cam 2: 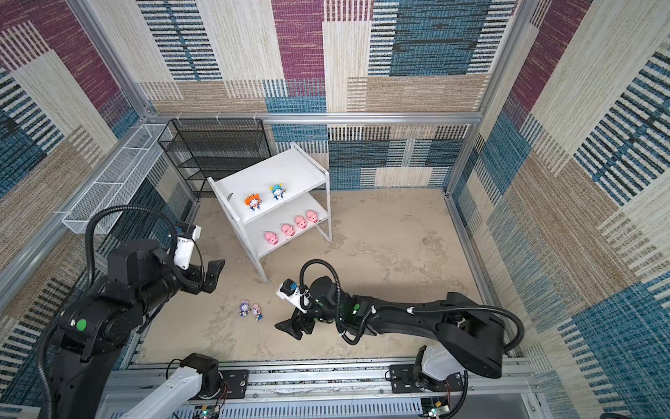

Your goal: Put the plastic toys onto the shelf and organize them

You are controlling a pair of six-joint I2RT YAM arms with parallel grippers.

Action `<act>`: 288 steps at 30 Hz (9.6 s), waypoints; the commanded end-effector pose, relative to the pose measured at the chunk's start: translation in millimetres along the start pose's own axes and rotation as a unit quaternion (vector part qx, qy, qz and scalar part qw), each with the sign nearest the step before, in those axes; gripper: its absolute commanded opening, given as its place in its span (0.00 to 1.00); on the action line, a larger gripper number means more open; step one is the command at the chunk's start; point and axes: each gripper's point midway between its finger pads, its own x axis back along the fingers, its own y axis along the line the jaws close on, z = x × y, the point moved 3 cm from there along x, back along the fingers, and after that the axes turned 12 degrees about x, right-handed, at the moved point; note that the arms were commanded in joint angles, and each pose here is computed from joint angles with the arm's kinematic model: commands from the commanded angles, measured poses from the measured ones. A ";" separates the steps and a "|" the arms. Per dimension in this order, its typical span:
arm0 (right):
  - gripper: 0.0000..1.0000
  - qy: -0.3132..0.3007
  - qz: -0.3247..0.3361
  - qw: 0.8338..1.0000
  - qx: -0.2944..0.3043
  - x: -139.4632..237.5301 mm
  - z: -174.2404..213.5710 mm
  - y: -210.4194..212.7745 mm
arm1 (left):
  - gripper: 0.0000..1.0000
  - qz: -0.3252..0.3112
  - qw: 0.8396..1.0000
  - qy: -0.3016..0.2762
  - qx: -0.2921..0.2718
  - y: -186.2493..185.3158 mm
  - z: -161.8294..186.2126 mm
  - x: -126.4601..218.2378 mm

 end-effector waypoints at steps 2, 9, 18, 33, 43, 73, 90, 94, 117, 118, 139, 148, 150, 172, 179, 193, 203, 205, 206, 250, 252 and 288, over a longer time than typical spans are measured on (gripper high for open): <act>0.83 -0.013 0.000 0.998 -0.056 -38.0 -9.7 -3.1 | 0.99 -0.007 0.998 -0.018 0.062 5.2 17.7 -7.8; 0.71 0.057 0.025 0.991 -0.121 -91.5 20.0 -9.3 | 0.99 0.002 0.996 -0.024 0.084 6.2 41.6 -17.6; 0.58 0.116 0.060 0.980 -0.153 -128.7 31.1 -23.9 | 0.99 -0.008 0.997 -0.035 0.070 11.1 48.8 -14.0; 0.54 0.166 0.074 0.973 -0.139 -149.5 30.5 -32.6 | 0.99 -0.003 0.996 -0.057 0.075 13.0 53.5 -5.3; 0.44 0.179 0.093 0.971 -0.130 -150.0 26.8 -39.1 | 0.99 0.004 0.995 -0.058 0.077 11.4 54.1 -4.4; 0.26 -0.182 0.067 0.980 0.034 66.9 -89.9 10.1 | 0.99 0.348 0.936 -0.005 0.051 -86.3 40.5 19.9; 0.23 -0.353 0.122 0.922 0.102 195.6 -121.6 18.7 | 0.99 0.460 0.887 0.020 0.020 -140.3 27.9 18.2; 0.22 -0.352 0.139 0.919 0.106 199.4 -127.7 8.4 | 0.99 0.454 0.891 0.016 0.007 -148.1 28.6 14.7; 0.23 -0.351 -0.040 0.921 0.162 202.7 -176.1 -6.0 | 0.88 0.519 0.853 -0.057 -0.026 -206.7 -9.5 20.3; 0.23 -0.354 -0.040 0.921 0.161 203.5 -175.7 -5.4 | 0.87 0.524 0.850 -0.056 -0.028 -209.5 -9.1 20.6; 0.23 -0.371 -0.038 0.919 0.127 205.5 -168.2 -6.0 | 0.16 0.537 0.841 -0.061 -0.034 -225.5 -7.4 18.9; 0.28 -0.336 -0.037 0.931 0.137 202.9 -169.7 -6.5 | 0.13 0.520 0.851 -0.056 -0.045 -219.7 -2.1 16.3; 0.30 -0.316 -0.045 0.937 0.144 202.0 -170.7 -4.7 | 0.13 0.517 0.853 -0.058 -0.045 -217.8 -1.8 16.4; 0.31 -0.210 -0.117 0.960 0.145 195.1 -168.0 4.4 | 0.13 0.493 0.867 -0.046 -0.056 -208.5 9.3 11.5; 0.30 -0.206 -0.119 0.961 0.145 196.8 -166.4 5.4 | 0.13 0.488 0.870 -0.046 -0.059 -206.7 9.7 11.0; 0.27 -0.219 -0.039 0.954 0.199 197.0 -177.0 -18.2 | 0.77 0.405 0.908 -0.033 -0.100 -177.2 13.6 10.7; 0.26 -0.216 0.036 0.940 0.261 197.2 -193.3 -93.9 | 0.99 0.275 0.951 -0.020 -0.136 -124.2 18.7 15.0; 0.25 -0.209 0.048 0.939 0.269 195.7 -197.9 -112.9 | 0.99 0.263 0.954 -0.025 -0.138 -118.3 19.0 16.0; 0.26 -0.204 0.055 0.938 0.274 194.4 -200.5 -124.3 | 0.99 0.259 0.955 -0.028 -0.140 -116.3 19.4 15.9; 0.28 -0.127 0.076 0.940 0.308 129.4 -224.6 -267.7 | 0.99 0.188 0.955 -0.160 -0.163 -123.2 -41.0 3.8; 0.28 -0.127 0.075 0.940 0.307 128.6 -225.3 -269.0 | 0.99 0.185 0.956 -0.160 -0.163 -122.4 -40.9 3.4; 0.44 -0.147 0.078 0.933 0.318 143.8 -246.2 -260.2 | 0.99 0.177 0.959 -0.161 -0.155 -112.4 -30.4 3.0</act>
